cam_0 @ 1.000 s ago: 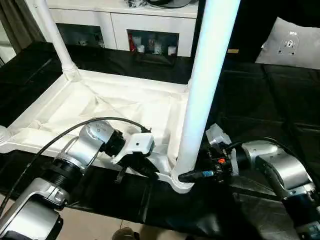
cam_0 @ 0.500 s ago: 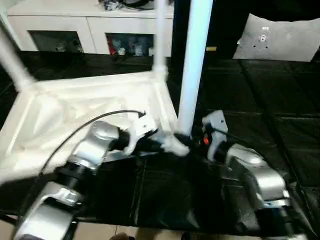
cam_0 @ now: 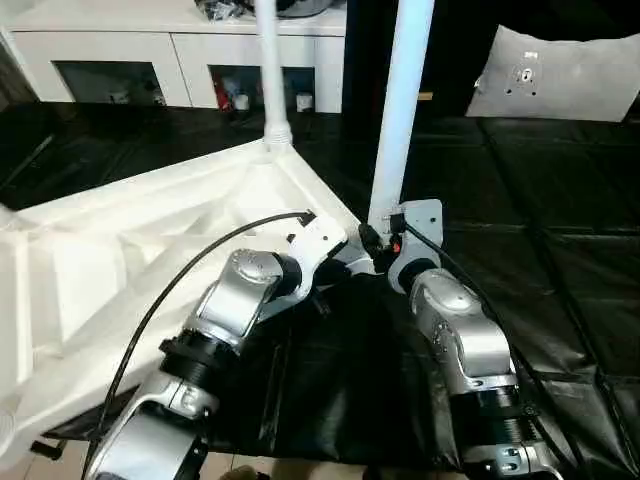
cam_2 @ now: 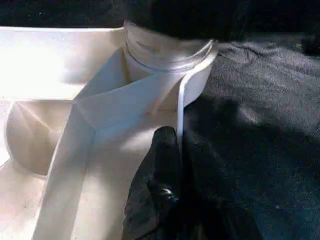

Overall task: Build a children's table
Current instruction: Rotate leg to tighten

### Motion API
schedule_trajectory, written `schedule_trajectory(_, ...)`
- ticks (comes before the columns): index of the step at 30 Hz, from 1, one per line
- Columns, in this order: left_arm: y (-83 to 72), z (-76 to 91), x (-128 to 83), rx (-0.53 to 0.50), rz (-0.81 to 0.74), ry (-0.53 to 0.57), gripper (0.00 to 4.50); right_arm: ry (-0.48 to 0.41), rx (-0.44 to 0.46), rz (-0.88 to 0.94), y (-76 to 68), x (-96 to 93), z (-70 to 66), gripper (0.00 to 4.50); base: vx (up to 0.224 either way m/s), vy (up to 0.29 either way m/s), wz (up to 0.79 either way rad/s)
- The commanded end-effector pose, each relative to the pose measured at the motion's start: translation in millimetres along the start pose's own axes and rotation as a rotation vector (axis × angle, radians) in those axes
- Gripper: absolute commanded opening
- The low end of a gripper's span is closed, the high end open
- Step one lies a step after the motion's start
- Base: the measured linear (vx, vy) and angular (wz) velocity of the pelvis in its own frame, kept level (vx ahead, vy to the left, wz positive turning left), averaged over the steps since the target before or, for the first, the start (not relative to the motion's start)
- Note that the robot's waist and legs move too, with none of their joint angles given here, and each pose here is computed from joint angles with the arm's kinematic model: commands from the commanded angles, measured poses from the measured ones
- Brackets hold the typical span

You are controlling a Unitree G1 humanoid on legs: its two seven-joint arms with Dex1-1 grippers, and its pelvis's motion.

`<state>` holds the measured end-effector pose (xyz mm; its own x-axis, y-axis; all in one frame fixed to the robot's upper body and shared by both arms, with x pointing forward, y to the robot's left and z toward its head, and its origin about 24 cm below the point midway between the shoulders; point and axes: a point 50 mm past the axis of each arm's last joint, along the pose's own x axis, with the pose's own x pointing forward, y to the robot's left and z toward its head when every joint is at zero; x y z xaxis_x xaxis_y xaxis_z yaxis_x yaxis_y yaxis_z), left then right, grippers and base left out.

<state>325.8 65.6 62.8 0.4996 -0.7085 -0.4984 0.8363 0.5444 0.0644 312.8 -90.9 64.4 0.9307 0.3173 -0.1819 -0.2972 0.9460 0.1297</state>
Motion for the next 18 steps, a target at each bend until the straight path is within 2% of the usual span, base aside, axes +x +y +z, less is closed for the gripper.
schedule_trajectory(1,-9.3,22.0,3.2,0.056,-0.044,-0.096,0.00,0.037,0.066,0.194,30.6,0.3,-10.7,3.16,0.000,0.000,0.00)
schedule_trajectory(2,-8.4,21.4,2.3,0.059,-0.044,-0.094,0.00,0.032,0.064,0.196,28.8,-0.3,-10.2,3.16,0.000,0.000,0.00)
schedule_trajectory(4,-3.3,15.3,-4.9,0.086,-0.071,-0.082,0.00,0.011,0.056,0.243,15.2,-7.5,-6.7,3.26,0.000,0.000,0.00)
schedule_trajectory(5,-2.9,14.4,-5.6,0.087,-0.075,-0.079,0.00,0.012,0.054,0.251,13.8,-8.3,-6.6,3.38,0.000,0.000,0.00)
schedule_trajectory(6,0.4,7.9,-11.1,0.093,-0.102,-0.058,0.00,0.015,0.041,0.312,4.0,-14.7,-5.4,3.61,0.000,0.000,0.00)
schedule_trajectory(8,3.2,1.0,-17.4,0.132,-0.160,-0.055,0.00,0.011,-0.008,0.360,-11.8,-21.6,-3.8,3.66,0.000,0.000,0.00)
schedule_trajectory(9,4.7,-2.6,-20.2,0.152,-0.187,-0.046,0.00,0.014,-0.035,0.401,-17.6,-25.5,-3.6,3.83,0.000,0.000,0.00)
schedule_trajectory(12,9.6,-9.8,-29.4,0.206,-0.265,-0.016,0.00,0.038,-0.109,0.529,-31.4,-36.9,-1.5,3.96,0.000,0.000,0.00)
schedule_trajectory(17,12.2,-12.8,-37.7,0.271,-0.360,0.005,0.00,0.071,-0.168,0.648,-40.8,-46.0,1.9,3.96,0.000,0.000,0.00)
schedule_trajectory(18,12.8,-14.5,-46.1,0.295,-0.475,0.017,0.00,0.128,-0.216,0.790,-46.8,-54.6,4.1,3.96,0.000,0.000,0.00)
